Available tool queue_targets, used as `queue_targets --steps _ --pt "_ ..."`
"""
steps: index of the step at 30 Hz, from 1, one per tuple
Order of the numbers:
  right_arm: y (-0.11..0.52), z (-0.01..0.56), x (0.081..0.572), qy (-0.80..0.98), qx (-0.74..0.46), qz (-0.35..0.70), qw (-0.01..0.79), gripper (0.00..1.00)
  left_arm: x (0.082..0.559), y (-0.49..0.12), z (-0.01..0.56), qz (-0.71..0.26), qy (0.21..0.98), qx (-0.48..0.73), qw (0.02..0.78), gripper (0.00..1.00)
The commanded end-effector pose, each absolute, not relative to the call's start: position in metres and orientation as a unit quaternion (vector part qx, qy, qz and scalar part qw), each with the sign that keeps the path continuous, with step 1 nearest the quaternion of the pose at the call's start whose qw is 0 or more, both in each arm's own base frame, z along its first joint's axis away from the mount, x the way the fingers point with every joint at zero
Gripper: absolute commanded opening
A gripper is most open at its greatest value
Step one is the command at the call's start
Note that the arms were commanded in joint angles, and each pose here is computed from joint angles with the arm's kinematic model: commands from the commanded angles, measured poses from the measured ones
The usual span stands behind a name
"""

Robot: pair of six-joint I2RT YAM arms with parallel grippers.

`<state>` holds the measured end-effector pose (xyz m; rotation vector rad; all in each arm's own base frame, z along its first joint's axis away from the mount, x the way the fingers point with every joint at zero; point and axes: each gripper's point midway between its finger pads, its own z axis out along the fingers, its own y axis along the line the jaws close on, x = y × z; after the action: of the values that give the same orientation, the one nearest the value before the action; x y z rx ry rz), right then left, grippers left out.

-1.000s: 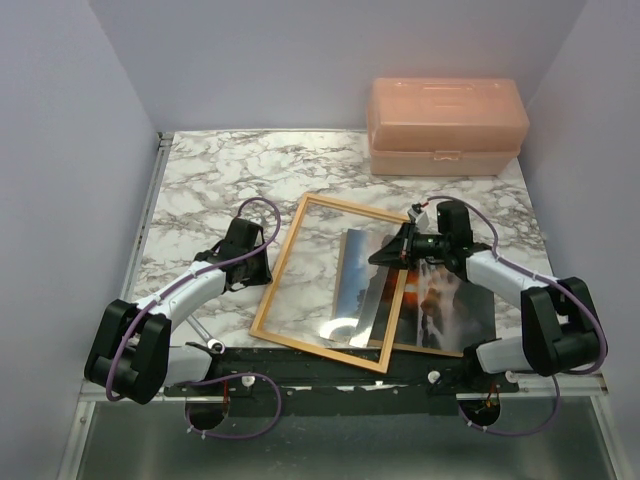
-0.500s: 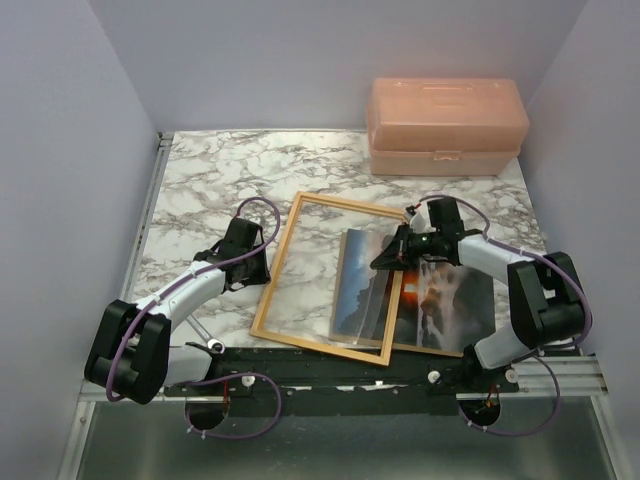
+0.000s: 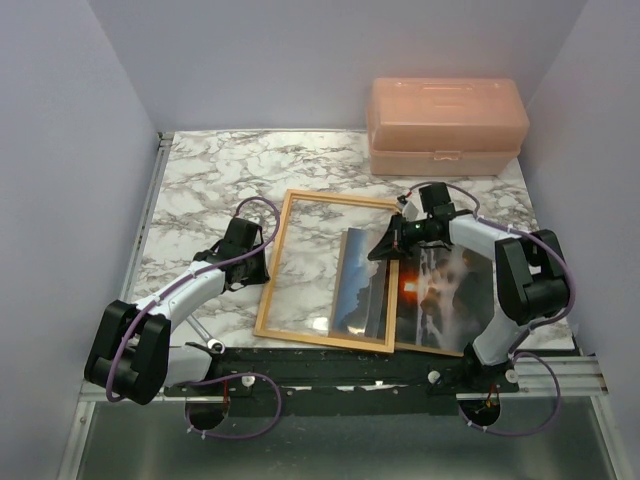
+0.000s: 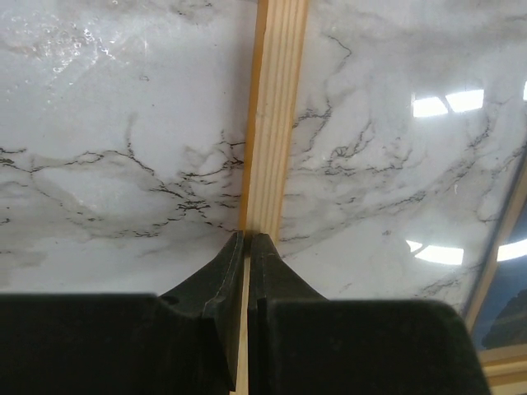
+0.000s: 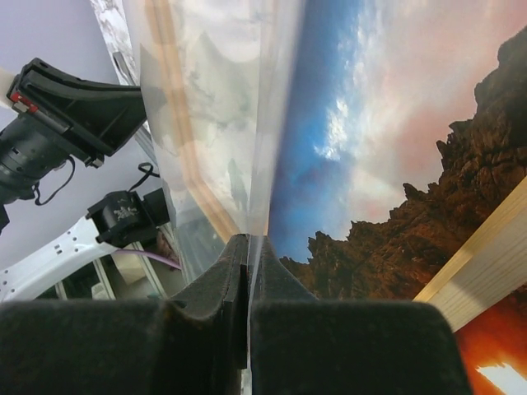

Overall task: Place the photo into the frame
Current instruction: Place the photo frame item in the photo frame.

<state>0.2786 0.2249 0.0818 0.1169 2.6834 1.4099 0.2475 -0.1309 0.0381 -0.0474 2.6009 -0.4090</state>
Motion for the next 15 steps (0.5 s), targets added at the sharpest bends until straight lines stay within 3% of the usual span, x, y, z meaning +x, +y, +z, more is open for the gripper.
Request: queue_targets --steps 1,15 --pt "0.2334 0.0838 0.2713 0.882 0.002 0.471 0.023 0.01 0.2440 -0.1412 0.0392 -0.172 0.955 -0.008 0.241 0.07" --pt "0.2291 0.0773 0.2771 0.897 -0.004 0.443 0.009 0.01 0.2430 -0.1404 0.0395 -0.172 0.955 -0.011 0.243 0.07"
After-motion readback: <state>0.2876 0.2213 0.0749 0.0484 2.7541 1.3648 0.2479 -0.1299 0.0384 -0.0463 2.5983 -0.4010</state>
